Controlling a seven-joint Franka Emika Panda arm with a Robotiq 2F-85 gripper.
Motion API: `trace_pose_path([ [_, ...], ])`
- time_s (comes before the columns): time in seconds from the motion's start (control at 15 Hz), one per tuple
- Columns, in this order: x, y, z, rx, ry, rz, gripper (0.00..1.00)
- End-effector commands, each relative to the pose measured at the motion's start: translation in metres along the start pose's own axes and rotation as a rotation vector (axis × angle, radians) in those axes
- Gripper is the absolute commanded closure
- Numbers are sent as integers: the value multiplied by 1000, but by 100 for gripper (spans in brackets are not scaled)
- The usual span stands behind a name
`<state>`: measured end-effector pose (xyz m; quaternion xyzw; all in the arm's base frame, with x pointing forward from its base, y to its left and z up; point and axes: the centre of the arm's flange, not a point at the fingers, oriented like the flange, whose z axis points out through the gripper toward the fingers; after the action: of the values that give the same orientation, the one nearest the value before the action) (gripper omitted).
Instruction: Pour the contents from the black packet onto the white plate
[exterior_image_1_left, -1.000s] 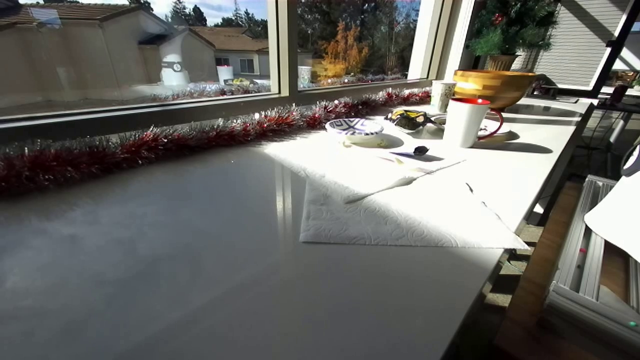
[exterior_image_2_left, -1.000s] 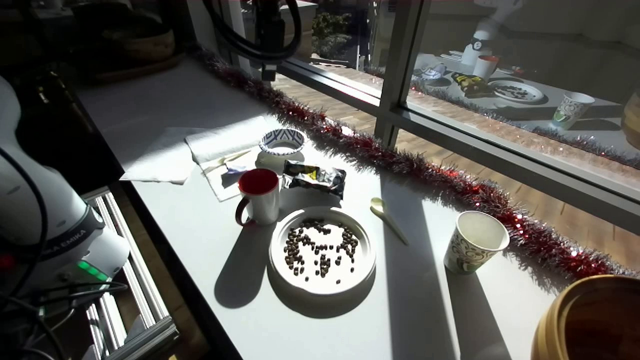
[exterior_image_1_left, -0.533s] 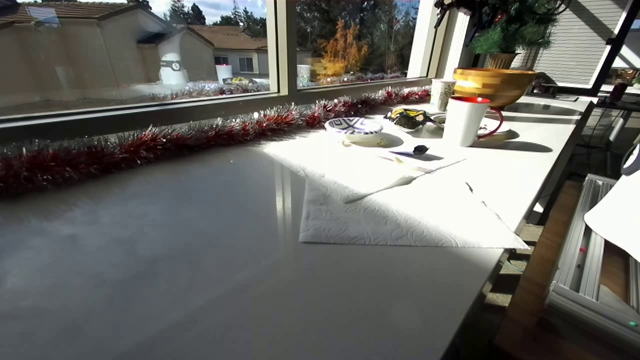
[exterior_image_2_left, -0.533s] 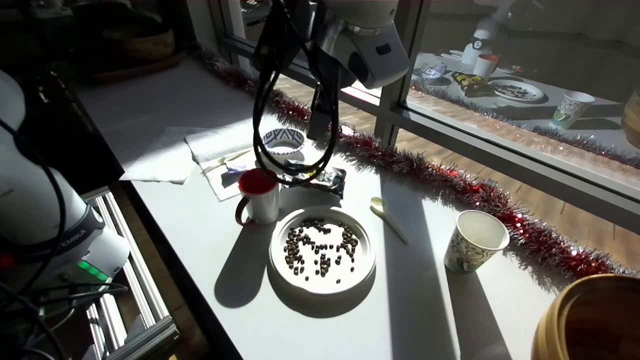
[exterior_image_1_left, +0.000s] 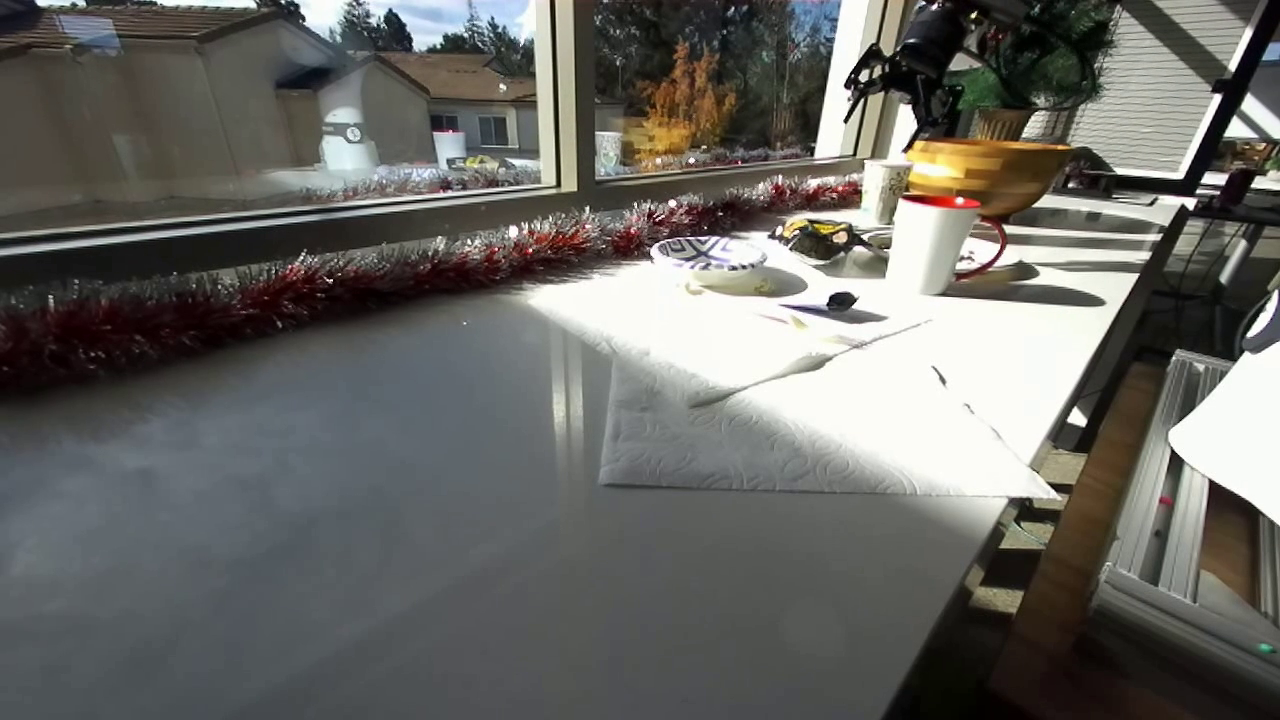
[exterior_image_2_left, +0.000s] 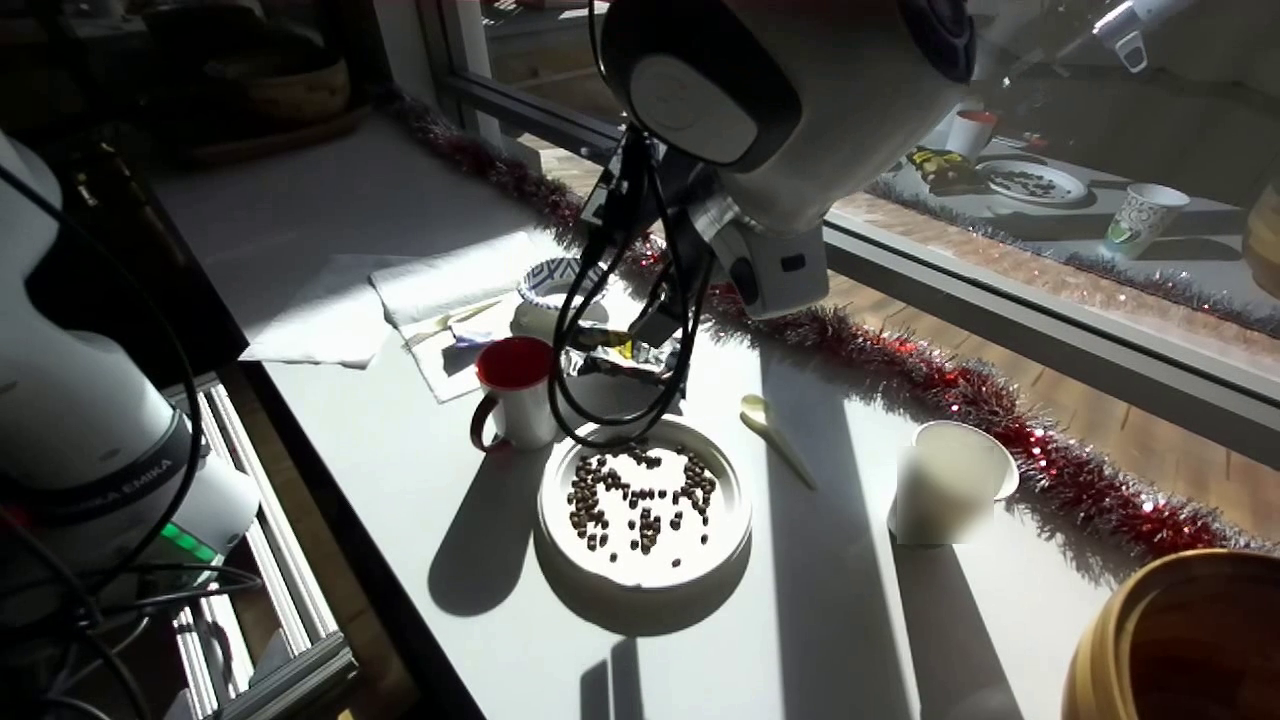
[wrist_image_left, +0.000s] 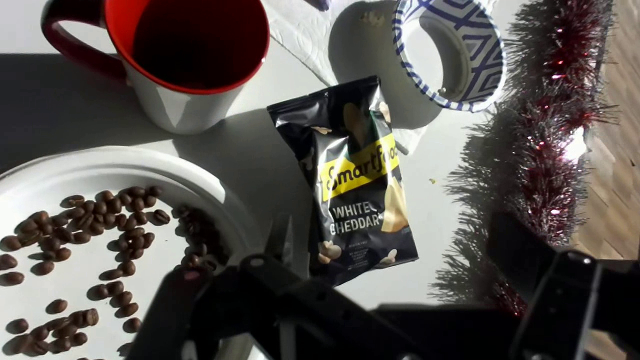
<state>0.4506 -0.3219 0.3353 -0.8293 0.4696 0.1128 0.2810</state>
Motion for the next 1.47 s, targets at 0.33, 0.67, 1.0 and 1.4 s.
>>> trace_pose_path([
  [0.33, 4, 8, 20, 66, 2, -26, 0],
  [0.67, 12, 33, 47, 166, -20, -63, 0],
  [1.0, 24, 67, 61, 218, -40, -108, 0],
  [1.4, 43, 85, 85, 293, -23, -135, 35],
])
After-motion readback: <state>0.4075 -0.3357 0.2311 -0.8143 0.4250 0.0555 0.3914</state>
